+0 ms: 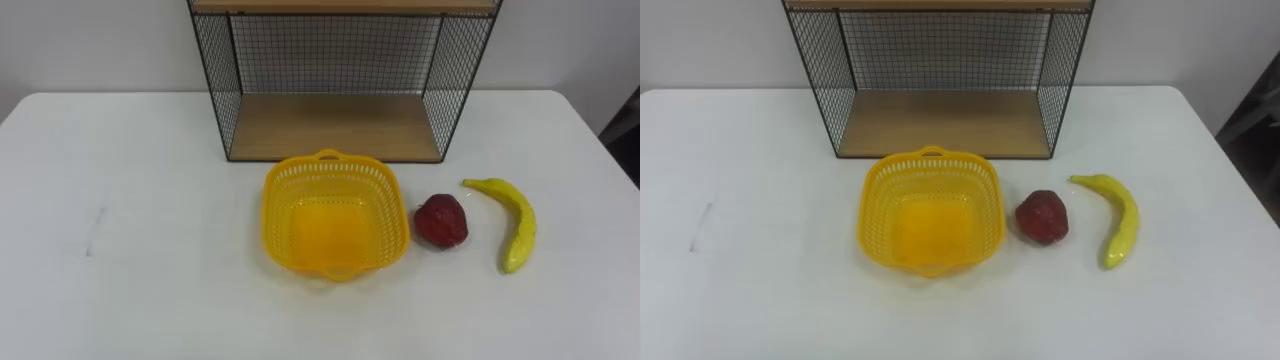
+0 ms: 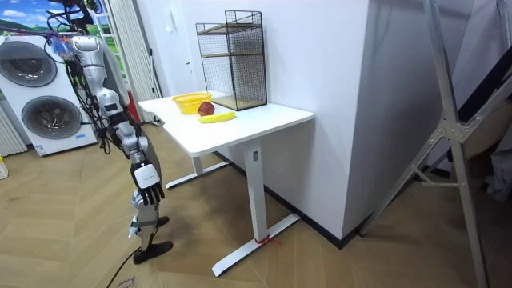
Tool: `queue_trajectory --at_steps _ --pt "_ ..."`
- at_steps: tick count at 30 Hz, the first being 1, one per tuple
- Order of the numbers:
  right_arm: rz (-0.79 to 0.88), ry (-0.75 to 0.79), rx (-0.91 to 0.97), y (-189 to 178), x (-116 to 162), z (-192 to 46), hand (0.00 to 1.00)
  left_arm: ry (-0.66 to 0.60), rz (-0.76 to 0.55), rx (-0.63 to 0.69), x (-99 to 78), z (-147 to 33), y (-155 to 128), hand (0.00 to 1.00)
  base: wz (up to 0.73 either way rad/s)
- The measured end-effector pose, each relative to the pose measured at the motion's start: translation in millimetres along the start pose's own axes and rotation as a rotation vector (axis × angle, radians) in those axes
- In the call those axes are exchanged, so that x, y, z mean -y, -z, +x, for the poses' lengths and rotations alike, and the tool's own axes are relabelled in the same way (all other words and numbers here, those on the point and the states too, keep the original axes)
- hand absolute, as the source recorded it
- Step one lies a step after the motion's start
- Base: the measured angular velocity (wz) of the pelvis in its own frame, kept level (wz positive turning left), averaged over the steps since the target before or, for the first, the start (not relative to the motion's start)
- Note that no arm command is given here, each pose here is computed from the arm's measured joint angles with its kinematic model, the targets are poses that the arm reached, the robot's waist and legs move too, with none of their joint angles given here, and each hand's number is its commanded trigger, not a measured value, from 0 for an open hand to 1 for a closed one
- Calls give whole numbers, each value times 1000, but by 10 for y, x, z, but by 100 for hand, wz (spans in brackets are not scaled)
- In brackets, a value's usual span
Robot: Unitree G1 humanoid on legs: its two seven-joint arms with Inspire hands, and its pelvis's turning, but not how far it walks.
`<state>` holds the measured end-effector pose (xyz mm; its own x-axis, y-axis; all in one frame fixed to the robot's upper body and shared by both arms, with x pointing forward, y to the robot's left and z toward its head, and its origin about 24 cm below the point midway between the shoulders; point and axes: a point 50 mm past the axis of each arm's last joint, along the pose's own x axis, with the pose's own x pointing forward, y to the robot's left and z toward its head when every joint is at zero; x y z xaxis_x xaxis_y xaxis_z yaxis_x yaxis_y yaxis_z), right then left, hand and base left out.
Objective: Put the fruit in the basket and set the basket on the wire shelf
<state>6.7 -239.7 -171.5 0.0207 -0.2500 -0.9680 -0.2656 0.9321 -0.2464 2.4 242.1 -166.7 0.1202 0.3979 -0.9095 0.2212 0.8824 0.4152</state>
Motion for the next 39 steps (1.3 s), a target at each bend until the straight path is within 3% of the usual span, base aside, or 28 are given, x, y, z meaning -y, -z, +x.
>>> queue_trajectory --at_steps 10,14,17,22,30,35,39 --pt "5 54 12 -18 30 -1 0 -4 -2 4 -4 1 -9 0 -1" --pt "141 73 20 -40 42 -2 0 -12 -3 11 -11 2 -24 0 -10" --pt "405 74 15 -50 65 -1 0 -18 -8 15 -19 3 -28 0 0" --pt "1049 74 29 -20 149 -5 0 -58 -83 2 -70 2 49 0 -8" --pt "1841 174 18 111 398 -29 0 -158 -207 -17 -231 -6 202 0 -3" --pt "1981 329 106 22 811 -144 0 -195 -253 -11 -281 -13 231 0 -10" --pt "1879 584 273 -193 1340 -443 0 -202 -246 9 -291 -14 197 0 0"
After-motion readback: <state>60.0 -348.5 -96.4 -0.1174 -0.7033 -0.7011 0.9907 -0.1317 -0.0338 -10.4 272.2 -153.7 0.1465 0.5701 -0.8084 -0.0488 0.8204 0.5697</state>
